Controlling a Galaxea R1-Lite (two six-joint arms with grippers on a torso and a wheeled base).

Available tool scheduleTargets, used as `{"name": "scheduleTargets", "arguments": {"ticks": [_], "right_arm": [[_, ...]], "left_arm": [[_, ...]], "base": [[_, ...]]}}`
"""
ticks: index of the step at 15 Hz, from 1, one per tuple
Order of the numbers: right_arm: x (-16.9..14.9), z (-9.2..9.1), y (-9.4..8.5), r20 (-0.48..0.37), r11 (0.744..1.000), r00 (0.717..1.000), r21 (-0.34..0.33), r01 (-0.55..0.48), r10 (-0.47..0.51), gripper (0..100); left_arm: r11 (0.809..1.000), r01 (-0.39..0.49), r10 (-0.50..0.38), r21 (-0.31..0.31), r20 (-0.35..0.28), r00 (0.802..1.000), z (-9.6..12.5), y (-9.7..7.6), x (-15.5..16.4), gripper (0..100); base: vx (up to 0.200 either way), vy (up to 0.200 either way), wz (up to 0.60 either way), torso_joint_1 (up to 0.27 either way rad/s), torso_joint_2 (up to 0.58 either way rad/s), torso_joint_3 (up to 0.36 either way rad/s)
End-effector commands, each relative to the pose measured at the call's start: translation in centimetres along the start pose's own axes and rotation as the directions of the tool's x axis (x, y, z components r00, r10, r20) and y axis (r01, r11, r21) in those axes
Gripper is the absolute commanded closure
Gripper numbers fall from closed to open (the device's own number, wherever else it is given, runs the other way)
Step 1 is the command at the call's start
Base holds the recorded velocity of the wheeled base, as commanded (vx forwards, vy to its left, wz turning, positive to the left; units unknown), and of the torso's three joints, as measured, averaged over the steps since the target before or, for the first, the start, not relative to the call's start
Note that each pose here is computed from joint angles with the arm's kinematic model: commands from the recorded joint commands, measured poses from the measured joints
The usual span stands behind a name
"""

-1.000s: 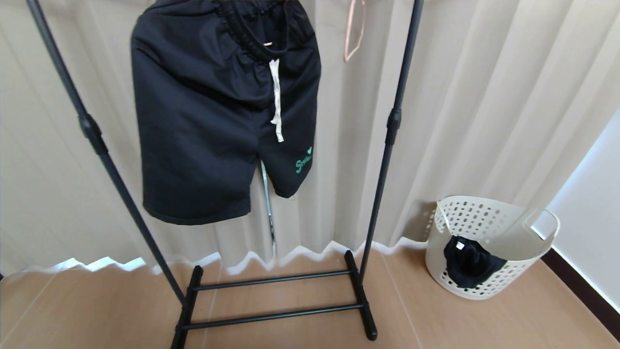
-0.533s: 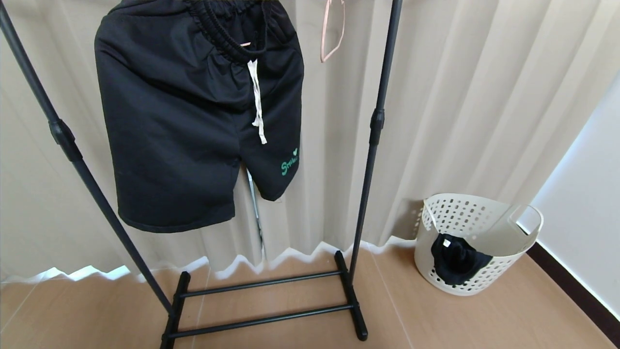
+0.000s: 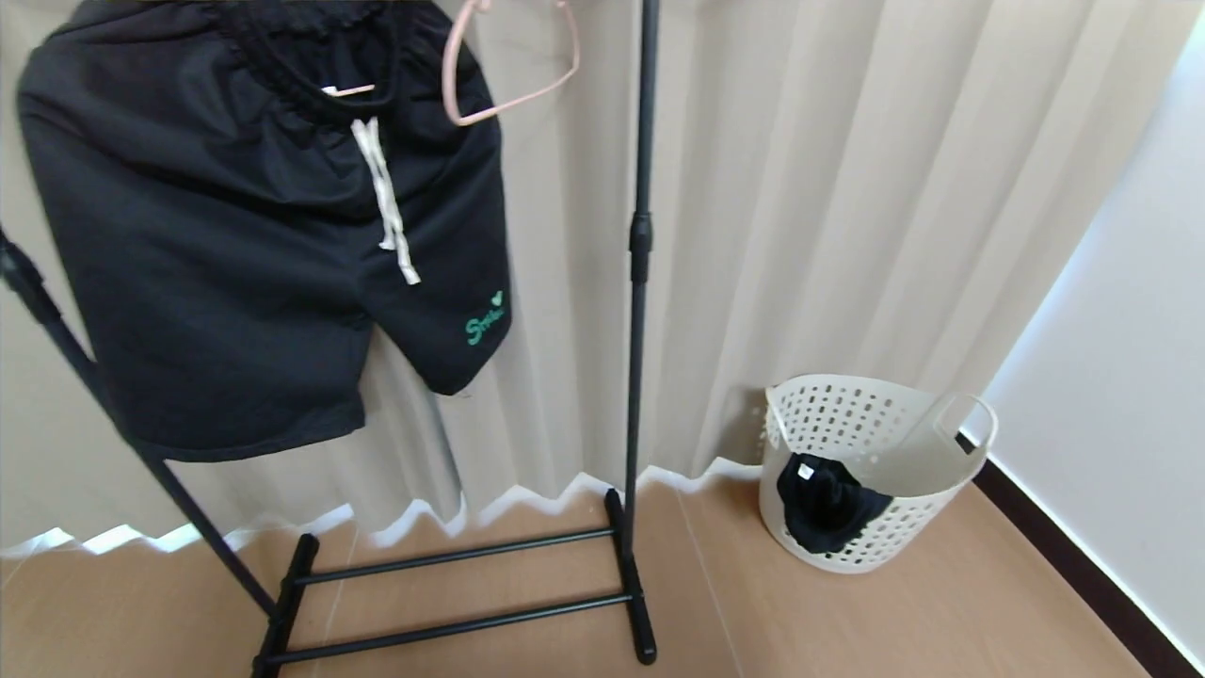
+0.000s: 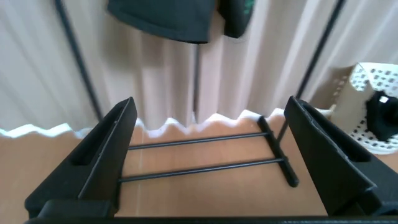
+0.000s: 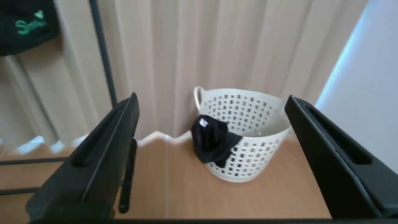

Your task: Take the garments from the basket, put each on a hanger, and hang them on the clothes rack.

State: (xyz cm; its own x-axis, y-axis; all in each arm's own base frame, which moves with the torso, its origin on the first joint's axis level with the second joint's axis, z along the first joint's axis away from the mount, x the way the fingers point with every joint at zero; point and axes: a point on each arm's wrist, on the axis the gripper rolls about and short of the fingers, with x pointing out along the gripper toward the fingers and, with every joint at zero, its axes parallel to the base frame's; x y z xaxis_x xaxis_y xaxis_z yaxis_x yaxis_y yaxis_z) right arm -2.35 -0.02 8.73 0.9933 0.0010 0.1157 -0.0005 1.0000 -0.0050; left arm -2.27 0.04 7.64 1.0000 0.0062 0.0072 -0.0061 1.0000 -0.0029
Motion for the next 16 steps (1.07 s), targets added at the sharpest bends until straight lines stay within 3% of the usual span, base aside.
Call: {"name": "scheduleTargets", "arguments": {"ticks": [1, 4, 6, 9, 12, 16], "right_arm": [[0.01, 0.01, 0.00, -0.001, 1.000, 1.000, -0.001, 0.000, 0.000, 0], [0.01, 0.01, 0.00, -0.001, 1.000, 1.000, -0.001, 0.000, 0.000, 0], [0.01, 0.01, 0.00, -0.001, 1.000, 1.000, -0.001, 0.000, 0.000, 0], [0.01, 0.01, 0.00, -0.001, 1.000, 1.000, -0.001, 0.000, 0.000, 0], [0.01, 0.01, 0.00, -0.001, 1.000, 1.000, -0.001, 0.000, 0.000, 0], [0.01, 0.01, 0.00, -0.001, 1.000, 1.000, -0.001, 0.000, 0.000, 0]], "left_arm": [[1.000, -0.002, 0.002, 0.000, -0.001, 1.000, 0.01, 0.00, 0.01, 0], [1.000, -0.002, 0.002, 0.000, -0.001, 1.000, 0.01, 0.00, 0.01, 0], [1.000, -0.002, 0.002, 0.000, -0.001, 1.000, 0.01, 0.00, 0.01, 0], [1.000, -0.002, 0.002, -0.002, -0.001, 1.000, 0.01, 0.00, 0.01, 0], [1.000, -0.002, 0.002, -0.002, -0.001, 1.000, 0.01, 0.00, 0.01, 0], [1.000, -0.002, 0.002, -0.002, -0.001, 1.000, 0.01, 0.00, 0.01, 0]], "base": [[0.000, -0.200, 0.00, 0.007, 0.01, 0.002], [0.000, -0.200, 0.00, 0.005, 0.00, -0.001], [0.000, -0.200, -0.60, 0.000, 0.00, 0.002], [0.133, 0.000, 0.00, 0.000, 0.00, 0.000], [0.200, 0.000, -0.60, -0.004, 0.00, 0.002], [0.000, 0.000, 0.00, 0.000, 0.00, 0.000]]}}
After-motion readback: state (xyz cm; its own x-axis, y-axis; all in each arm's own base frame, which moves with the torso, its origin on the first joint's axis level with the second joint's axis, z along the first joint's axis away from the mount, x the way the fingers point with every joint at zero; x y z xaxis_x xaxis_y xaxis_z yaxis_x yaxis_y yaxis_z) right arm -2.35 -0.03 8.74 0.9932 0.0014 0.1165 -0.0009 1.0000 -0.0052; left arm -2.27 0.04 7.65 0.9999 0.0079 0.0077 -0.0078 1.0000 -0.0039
